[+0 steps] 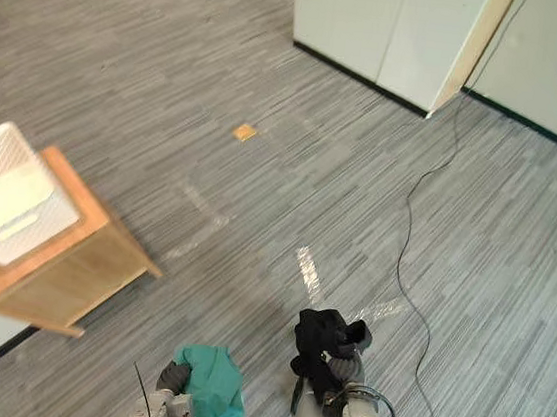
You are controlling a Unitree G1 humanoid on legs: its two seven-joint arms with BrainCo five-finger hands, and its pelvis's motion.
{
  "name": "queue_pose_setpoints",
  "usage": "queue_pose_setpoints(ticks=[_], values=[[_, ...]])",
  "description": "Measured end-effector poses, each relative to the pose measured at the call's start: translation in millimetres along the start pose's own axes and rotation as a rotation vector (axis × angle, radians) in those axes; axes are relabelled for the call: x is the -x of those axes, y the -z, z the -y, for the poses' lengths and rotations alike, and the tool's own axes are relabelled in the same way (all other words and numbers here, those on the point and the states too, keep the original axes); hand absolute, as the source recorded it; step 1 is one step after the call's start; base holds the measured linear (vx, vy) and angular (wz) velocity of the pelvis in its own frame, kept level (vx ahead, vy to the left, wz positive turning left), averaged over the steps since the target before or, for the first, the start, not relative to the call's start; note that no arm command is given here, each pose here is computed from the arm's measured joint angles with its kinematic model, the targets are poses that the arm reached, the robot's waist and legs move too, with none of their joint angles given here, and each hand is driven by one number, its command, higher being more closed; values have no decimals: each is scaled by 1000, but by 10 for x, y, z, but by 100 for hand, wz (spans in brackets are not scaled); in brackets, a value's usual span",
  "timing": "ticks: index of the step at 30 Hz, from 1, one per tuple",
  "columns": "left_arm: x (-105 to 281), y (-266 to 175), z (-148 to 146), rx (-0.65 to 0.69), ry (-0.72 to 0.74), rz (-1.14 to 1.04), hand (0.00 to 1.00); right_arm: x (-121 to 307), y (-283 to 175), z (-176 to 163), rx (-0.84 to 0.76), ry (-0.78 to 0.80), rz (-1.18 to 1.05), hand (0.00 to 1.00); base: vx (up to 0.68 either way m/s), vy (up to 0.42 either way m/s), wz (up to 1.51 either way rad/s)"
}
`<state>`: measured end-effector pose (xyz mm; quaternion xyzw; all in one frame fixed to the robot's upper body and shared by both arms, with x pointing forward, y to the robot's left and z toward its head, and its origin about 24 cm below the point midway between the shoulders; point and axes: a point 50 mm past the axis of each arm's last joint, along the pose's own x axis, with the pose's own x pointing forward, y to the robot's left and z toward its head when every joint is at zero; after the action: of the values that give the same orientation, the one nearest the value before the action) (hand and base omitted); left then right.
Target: Tidy the bed and pick cloth on bed and put in laundry
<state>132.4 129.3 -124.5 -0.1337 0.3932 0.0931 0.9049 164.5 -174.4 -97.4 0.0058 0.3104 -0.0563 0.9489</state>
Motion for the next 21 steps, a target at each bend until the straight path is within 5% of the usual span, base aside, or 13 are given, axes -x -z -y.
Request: queue_pose_setpoints(ticks=[14, 21], values=[[45, -178, 107, 76, 49, 84, 100, -59, -51, -34, 75, -50, 3, 100, 558, -32, -1], [33, -105, 12, 40, 22, 38, 100, 32, 179, 19, 89, -21, -74, 100, 685, 33, 146]])
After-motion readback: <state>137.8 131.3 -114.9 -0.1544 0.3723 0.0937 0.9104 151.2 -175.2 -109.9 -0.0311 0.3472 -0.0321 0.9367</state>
